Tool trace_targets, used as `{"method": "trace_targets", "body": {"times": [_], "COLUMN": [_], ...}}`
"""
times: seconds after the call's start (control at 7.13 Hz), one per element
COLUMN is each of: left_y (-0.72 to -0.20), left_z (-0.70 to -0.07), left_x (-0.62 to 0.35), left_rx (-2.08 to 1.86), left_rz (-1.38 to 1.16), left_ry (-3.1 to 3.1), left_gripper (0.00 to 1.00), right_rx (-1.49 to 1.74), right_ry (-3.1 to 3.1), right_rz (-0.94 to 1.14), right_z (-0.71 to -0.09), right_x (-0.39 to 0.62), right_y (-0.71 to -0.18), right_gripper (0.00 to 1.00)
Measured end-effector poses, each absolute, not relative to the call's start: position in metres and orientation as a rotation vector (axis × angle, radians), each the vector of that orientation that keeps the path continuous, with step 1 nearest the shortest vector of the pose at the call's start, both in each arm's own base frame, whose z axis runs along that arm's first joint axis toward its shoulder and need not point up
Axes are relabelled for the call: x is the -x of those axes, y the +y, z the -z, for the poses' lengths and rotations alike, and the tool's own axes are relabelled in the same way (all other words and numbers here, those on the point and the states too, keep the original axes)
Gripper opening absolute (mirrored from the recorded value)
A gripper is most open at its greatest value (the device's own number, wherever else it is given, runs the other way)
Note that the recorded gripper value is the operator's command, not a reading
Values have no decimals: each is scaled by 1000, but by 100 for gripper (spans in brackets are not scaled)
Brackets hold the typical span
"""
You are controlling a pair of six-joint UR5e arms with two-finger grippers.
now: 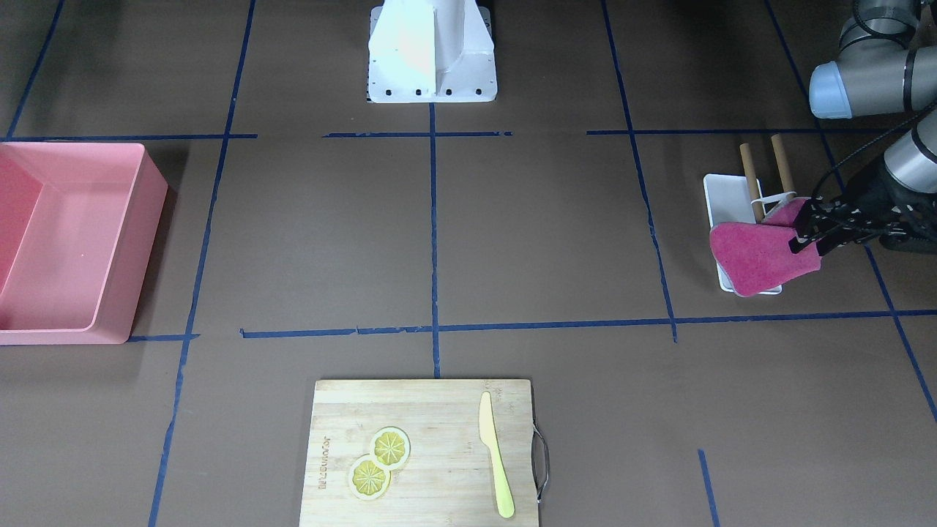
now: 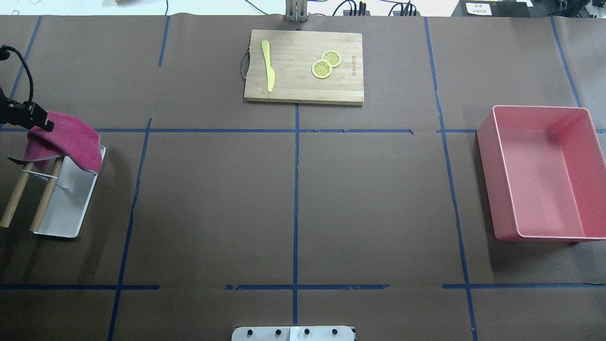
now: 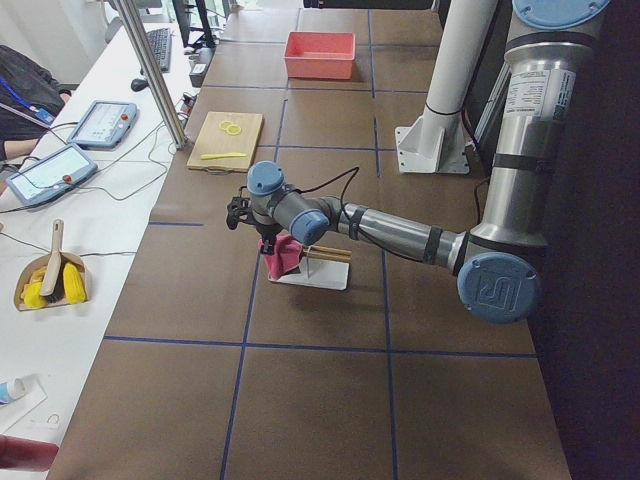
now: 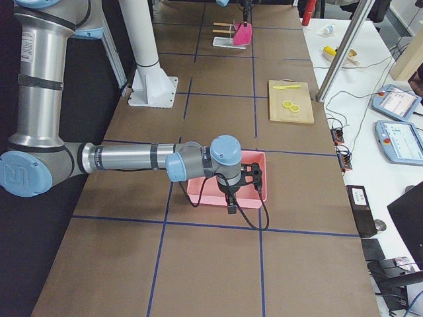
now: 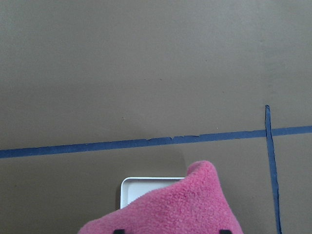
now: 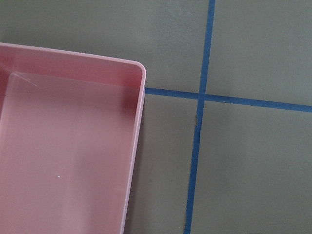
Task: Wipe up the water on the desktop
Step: 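Reach the left gripper down to the pink towel on the metal tray and grasp it, then lift the pink towel with the left gripper while the right arm approaches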
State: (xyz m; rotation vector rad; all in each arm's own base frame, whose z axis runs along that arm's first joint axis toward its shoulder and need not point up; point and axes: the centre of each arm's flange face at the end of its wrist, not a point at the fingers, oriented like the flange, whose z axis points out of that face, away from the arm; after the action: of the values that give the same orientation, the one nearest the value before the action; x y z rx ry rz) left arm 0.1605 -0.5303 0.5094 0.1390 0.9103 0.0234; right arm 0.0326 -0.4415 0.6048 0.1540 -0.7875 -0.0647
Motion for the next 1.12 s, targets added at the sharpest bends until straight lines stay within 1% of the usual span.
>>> {"method": "trace_targets", "body": {"times": [0.14, 0.84, 1.12], "left_y": [-530, -526, -532], "left_z": [-509, -497, -469], "left_x": [-160, -154, -152], "left_rx": [-142, -157, -117], "left_rz": [-23, -19, 95], "left_ry": [908, 912, 928], "left_gripper": [0, 0, 0], "right_rx": [-154, -157, -176], "right_ry": [-788, -789, -799], "right_rz": [65, 63, 73], "right_z": [-605, -603, -597], "right_x": [-33, -33, -31], "right_y": [-441, -442, -444], "right_gripper": [100, 100, 100]}}
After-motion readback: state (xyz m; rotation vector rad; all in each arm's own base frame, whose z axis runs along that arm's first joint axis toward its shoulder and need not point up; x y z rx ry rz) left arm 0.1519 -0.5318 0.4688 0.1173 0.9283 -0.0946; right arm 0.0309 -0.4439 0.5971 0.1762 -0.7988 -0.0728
